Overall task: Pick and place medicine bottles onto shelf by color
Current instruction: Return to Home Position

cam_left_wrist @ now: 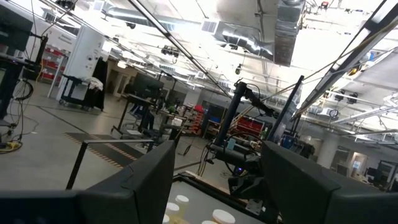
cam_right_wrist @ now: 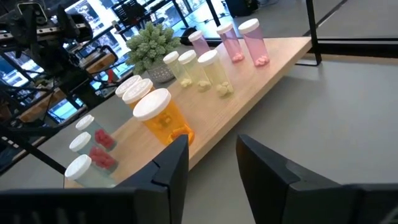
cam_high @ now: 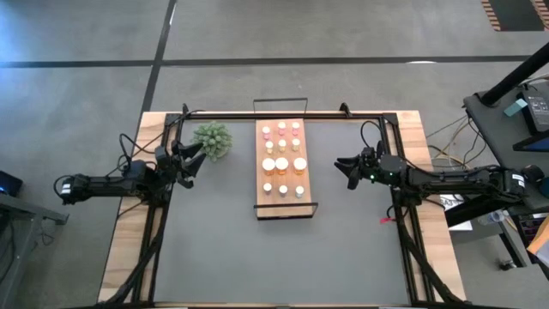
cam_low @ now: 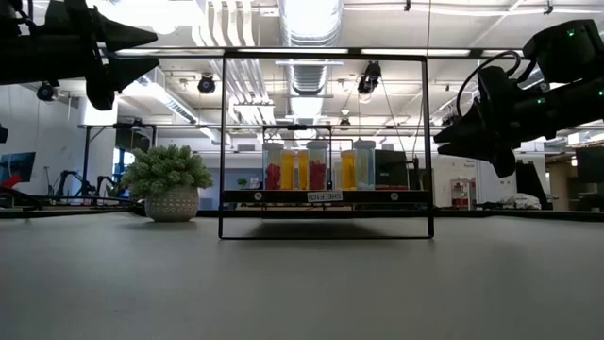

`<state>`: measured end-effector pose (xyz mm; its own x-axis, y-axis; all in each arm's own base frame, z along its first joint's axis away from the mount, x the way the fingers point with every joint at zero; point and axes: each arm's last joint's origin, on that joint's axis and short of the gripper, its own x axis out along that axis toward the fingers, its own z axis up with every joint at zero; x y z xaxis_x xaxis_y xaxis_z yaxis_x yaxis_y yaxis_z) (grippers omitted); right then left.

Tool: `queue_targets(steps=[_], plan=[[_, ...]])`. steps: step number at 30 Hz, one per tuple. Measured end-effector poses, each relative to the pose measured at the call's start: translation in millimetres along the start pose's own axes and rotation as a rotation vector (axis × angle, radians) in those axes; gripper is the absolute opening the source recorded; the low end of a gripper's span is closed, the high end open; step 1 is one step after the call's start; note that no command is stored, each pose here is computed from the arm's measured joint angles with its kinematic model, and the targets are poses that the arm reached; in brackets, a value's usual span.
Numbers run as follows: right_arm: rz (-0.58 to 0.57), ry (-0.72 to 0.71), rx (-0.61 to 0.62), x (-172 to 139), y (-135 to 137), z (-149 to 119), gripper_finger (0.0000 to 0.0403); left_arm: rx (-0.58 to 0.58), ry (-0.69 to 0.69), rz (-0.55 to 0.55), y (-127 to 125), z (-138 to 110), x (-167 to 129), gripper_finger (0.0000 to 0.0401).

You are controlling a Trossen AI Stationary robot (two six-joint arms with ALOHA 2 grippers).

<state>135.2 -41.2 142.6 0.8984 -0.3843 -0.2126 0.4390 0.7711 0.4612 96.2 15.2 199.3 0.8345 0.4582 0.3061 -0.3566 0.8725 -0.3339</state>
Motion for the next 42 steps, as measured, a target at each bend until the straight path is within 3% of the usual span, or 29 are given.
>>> queue_targets(steps=[42], plan=[[0.0,0.0,0.0,0.0,0.0,-0.1,0.0134,0.0,0.001,0.0,0.0,-0.1,0.0,0.0224]])
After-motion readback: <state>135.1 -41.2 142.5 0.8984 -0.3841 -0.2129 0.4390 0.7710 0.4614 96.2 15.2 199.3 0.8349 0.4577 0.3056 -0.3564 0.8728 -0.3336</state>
